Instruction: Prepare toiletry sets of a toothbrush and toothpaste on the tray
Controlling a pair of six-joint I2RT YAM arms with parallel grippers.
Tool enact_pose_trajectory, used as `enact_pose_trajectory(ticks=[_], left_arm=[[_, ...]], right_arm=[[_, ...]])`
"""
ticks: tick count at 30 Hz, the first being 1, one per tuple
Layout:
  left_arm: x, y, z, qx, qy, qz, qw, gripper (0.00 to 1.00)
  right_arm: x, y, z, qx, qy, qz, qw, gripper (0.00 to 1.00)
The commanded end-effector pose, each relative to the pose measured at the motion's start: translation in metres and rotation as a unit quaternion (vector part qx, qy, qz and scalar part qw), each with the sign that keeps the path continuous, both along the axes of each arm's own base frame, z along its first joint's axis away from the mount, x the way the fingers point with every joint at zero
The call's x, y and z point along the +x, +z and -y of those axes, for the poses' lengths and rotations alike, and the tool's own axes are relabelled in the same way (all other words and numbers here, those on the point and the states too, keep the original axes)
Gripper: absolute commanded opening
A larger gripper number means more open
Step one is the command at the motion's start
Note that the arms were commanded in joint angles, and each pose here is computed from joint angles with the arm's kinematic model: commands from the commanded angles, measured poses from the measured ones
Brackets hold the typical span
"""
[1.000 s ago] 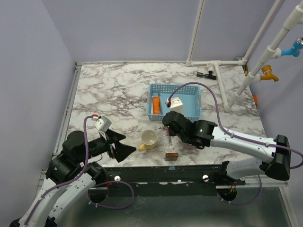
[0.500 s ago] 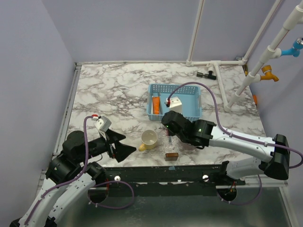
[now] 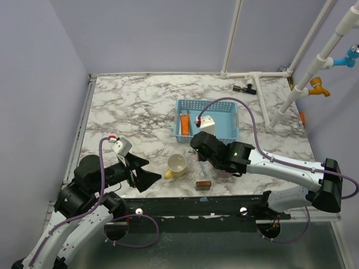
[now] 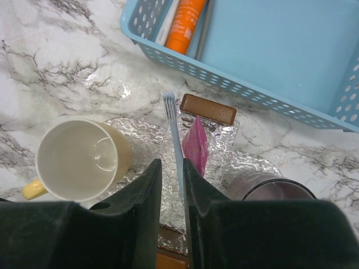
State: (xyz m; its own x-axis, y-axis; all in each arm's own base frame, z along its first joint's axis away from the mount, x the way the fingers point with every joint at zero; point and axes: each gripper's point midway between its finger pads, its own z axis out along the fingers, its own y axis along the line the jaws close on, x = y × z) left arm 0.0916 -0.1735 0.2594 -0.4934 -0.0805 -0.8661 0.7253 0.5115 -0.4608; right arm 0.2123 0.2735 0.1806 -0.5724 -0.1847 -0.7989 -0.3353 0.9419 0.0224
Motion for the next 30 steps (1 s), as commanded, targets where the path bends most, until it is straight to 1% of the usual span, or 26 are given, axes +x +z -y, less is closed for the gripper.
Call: enact_pose_trajectory(ticks=[1,16,18,25,30], left_arm=[[0.005,-0.003,-0.001,0.003,0.009,0.007,1.0,0.99],[0.005,-0.003,-0.001,0.003,0.01,0.008,1.0,0.99],[0.005,-0.003,-0.001,0.003,0.01,0.008,1.0,0.99],[0.005,-0.003,-0.001,0.002,0.01,0.007,1.0,0.99],[0.006,-0.003,-0.001,0.003,0.01,0.005,1.0,0.99]], right_arm=[[0.004,0.011,-0.004,0.011,-0.012,0.013,1.0,0.25],[0.004,0.031,-0.002,0.029,-0.013,0.021,0.999,0.28],[-0.002,0.033,0.0,0.026,-0.005,0.011,1.0,0.3],[-0.025,0.035,0.027,0.027,0.004,-0.023,0.999,0.32],[-0.052,0.024,0.044,0.021,0.034,-0.074,0.996,0.35]])
